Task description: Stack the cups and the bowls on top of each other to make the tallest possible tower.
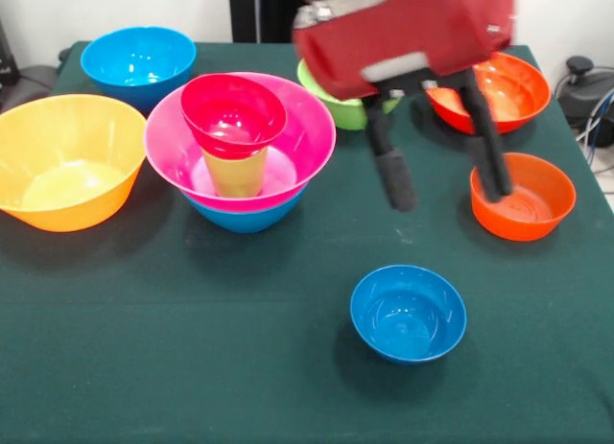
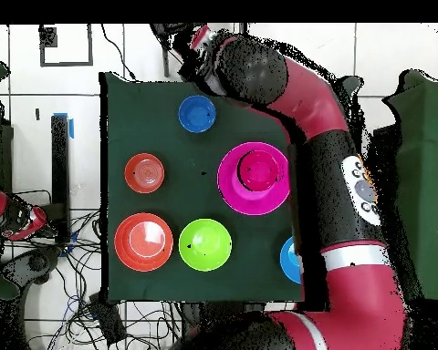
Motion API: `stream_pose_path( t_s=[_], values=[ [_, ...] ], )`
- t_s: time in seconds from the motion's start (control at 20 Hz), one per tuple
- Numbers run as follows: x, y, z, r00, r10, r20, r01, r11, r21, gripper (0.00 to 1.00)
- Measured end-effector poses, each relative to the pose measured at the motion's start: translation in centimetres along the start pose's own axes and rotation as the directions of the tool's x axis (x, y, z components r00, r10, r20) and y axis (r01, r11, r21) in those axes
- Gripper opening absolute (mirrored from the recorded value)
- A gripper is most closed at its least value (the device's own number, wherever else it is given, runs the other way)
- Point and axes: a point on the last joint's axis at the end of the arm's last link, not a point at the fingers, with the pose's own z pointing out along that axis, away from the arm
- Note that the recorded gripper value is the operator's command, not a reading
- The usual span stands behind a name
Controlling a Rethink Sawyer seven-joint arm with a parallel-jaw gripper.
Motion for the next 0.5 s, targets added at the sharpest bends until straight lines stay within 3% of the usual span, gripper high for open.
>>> stream_pose_path(
  t_s=[0.25, 0.5],
  values=[
    [2.8, 1.9, 2.0, 0.9997, -0.018, -0.018, 0.019, 0.9987, 0.048, 1.00],
    [4.1, 1.6, 2.7, 0.9970, -0.036, -0.068, 0.043, 0.9931, 0.109, 1.00]
  ],
)
